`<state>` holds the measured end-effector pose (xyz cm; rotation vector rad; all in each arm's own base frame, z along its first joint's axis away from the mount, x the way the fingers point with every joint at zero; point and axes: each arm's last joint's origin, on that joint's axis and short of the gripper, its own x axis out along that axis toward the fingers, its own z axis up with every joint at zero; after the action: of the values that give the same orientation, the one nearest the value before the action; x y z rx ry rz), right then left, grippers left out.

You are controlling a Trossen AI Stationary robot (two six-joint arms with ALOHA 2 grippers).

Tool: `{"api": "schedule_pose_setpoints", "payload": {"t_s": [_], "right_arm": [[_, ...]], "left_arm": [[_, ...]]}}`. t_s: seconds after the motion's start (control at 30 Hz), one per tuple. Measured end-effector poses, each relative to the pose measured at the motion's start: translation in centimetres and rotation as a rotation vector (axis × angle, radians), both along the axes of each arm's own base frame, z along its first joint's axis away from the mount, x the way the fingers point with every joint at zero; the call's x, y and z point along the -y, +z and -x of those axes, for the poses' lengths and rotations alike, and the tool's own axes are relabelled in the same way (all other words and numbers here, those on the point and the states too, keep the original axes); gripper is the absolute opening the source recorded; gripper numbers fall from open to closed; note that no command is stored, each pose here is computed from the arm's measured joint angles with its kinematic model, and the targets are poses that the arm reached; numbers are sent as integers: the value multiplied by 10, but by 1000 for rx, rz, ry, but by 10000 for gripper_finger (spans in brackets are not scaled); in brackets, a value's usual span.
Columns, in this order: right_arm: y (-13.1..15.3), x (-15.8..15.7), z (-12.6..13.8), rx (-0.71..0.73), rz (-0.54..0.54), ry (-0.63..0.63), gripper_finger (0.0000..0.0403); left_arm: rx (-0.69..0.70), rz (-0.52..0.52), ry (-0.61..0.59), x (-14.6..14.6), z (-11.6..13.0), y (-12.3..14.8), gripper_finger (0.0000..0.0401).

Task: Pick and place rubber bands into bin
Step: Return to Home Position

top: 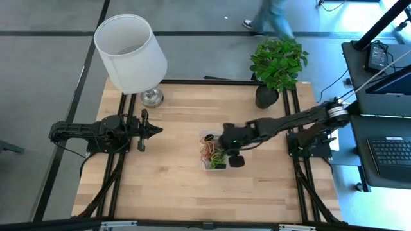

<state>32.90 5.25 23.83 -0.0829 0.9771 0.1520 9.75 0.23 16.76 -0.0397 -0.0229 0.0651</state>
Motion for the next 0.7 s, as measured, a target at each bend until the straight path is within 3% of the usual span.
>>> {"api": "schedule_pose_setpoints", "payload": {"t_s": [0.23,0.33,0.53,0.7], "right_arm": [[3,21,65,335,-94,-35,89],[-2,28,97,450,-85,-22,70],[-29,36,144,491,63,92,24],[-41,35,158,587,-29,33,5]], "left_arm": [[-1,0,0,0,0,0,8],[0,0,0,0,0,0,8],[-1,0,0,0,0,0,6],[0,0,0,0,0,0,8]]}}
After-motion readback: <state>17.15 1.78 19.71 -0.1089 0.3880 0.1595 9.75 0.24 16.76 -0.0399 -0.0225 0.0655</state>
